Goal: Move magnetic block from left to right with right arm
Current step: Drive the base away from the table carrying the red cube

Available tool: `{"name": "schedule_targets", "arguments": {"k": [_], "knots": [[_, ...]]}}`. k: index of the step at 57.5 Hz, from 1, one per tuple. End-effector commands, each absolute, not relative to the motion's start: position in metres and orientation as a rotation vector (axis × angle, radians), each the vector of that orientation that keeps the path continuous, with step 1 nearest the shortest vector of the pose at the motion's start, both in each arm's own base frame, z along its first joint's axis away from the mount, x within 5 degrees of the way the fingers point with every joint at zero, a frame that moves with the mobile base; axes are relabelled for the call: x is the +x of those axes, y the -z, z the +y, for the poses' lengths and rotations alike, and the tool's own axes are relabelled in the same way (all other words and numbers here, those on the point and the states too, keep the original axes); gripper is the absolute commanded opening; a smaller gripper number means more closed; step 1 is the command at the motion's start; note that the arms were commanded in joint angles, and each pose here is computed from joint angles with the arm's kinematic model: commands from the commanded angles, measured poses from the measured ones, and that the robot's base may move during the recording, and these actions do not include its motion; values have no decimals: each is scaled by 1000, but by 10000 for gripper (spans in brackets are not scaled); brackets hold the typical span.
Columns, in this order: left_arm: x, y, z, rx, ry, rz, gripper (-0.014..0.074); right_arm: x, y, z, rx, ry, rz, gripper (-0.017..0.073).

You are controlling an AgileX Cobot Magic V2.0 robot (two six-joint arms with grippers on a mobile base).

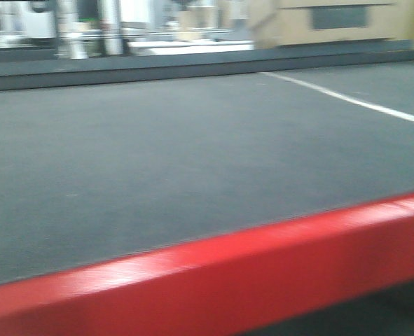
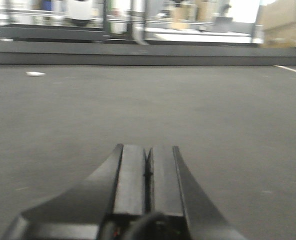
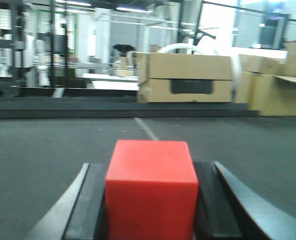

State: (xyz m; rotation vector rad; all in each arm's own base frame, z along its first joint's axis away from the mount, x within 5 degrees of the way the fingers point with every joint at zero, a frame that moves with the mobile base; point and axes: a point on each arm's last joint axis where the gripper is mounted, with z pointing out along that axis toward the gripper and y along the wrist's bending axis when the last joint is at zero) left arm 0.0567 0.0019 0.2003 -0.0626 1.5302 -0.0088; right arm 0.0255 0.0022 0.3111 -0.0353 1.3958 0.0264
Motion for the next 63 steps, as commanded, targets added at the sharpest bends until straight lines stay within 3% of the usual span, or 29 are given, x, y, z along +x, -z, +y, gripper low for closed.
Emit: {"name": "schedule_targets", "arguments": {"k": [1,63], "knots": [[56,-206,2,-64,21,1445,-126,22,-327,2,-27,-15,1291,277],[56,-206,2,-64,21,1445,-126,22,-327,2,-27,-15,1291,277]]}}
